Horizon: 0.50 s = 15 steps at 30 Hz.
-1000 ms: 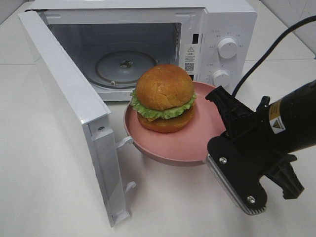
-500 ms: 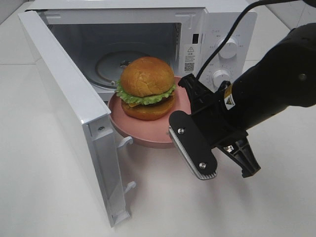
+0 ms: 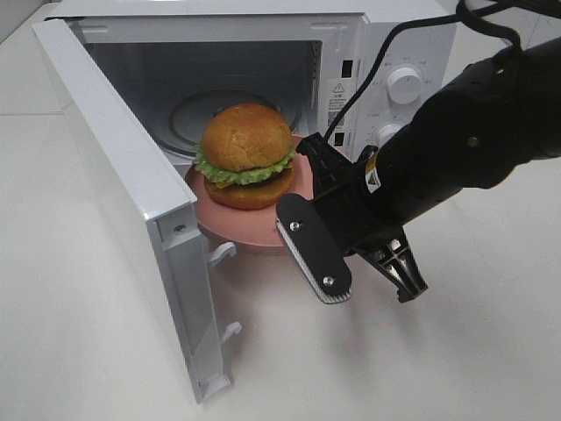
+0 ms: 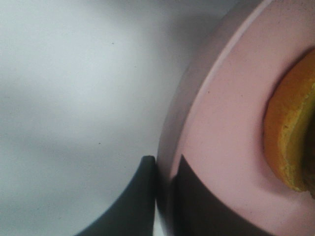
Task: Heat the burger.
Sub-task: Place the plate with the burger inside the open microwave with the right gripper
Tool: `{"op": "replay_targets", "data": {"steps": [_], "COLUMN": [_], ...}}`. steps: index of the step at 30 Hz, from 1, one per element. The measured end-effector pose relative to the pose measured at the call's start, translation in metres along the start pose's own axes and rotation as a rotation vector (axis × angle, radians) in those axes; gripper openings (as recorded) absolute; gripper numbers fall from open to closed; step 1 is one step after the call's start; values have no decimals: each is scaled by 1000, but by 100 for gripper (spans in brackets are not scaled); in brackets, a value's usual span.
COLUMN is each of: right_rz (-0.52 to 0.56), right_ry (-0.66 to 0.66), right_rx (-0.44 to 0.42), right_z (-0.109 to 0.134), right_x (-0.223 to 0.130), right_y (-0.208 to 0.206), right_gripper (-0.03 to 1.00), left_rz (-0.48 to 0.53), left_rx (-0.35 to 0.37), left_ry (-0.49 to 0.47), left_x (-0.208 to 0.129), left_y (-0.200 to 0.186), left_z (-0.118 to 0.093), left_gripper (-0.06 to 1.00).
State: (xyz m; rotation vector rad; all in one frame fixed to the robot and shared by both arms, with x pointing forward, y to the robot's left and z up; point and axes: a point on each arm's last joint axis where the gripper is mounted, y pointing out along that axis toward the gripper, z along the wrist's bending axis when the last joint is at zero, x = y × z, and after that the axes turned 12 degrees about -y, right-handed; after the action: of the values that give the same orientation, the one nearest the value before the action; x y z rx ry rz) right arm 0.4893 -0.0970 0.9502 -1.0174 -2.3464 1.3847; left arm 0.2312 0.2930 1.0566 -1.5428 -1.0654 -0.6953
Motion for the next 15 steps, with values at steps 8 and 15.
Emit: {"op": "replay_targets", "data": {"steps": [8, 15], "right_rz": [24, 27], "right_ry": [54, 54], "right_rx": [-18, -31], "right_z": [-14, -24], "right_x": [-16, -18], "right_y": [9, 15], "right_gripper": [6, 6], "left_rz": [0, 0], "left_rx": [0, 0], "left_ry": [0, 0], "left_x": [0, 0], "left_y": [0, 0], "left_z": [0, 0], "left_gripper": [99, 99]}}
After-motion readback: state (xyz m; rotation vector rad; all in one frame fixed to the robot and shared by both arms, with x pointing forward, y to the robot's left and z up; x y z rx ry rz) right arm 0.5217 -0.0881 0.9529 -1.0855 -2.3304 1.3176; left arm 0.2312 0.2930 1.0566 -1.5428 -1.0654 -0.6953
